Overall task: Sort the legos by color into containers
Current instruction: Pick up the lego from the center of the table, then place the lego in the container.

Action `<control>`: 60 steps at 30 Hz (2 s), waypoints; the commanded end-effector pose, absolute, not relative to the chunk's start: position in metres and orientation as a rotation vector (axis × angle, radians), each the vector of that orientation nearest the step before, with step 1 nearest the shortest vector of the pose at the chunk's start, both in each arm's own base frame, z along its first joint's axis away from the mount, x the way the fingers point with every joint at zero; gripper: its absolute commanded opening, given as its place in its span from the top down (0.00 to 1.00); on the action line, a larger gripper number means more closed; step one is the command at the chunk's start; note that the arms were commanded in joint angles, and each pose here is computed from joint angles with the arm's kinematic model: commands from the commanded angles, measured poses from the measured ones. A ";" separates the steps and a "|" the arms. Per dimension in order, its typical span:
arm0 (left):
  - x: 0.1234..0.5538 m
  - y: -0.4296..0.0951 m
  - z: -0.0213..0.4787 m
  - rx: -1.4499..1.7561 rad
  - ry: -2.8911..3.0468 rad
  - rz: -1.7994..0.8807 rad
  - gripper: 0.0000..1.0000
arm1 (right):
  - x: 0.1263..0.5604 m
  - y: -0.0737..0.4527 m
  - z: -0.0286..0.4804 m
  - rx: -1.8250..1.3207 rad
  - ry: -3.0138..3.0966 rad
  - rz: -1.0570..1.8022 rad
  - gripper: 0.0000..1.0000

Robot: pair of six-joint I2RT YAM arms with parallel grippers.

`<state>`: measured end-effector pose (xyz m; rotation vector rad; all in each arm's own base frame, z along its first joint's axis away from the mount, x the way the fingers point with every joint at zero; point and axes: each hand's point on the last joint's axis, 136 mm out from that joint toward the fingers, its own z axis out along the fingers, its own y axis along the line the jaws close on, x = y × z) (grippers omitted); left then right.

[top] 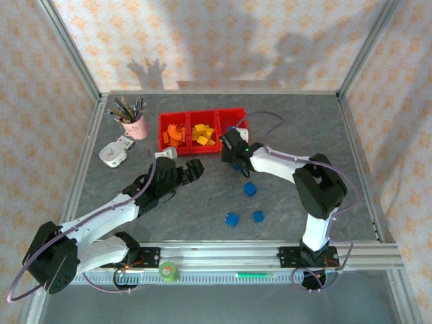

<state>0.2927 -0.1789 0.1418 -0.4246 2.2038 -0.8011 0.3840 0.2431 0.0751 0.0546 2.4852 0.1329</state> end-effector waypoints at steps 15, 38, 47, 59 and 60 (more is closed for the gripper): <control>0.296 -0.173 0.147 -0.461 2.148 -0.792 0.01 | 0.403 0.251 0.063 0.080 2.473 0.059 0.54; 0.309 -0.175 0.184 -0.386 2.117 -0.737 0.01 | 0.421 0.244 0.170 0.056 2.333 0.205 0.68; 0.332 -0.186 0.196 -0.350 2.121 -0.718 0.01 | 0.484 0.244 0.163 0.061 2.326 0.158 0.68; 0.355 -0.179 0.198 -0.369 2.112 -0.698 0.01 | 0.535 0.249 0.131 0.035 2.334 0.062 0.66; 0.356 -0.178 0.197 -0.374 2.113 -0.692 0.01 | 0.536 0.249 0.129 0.033 2.336 0.056 0.66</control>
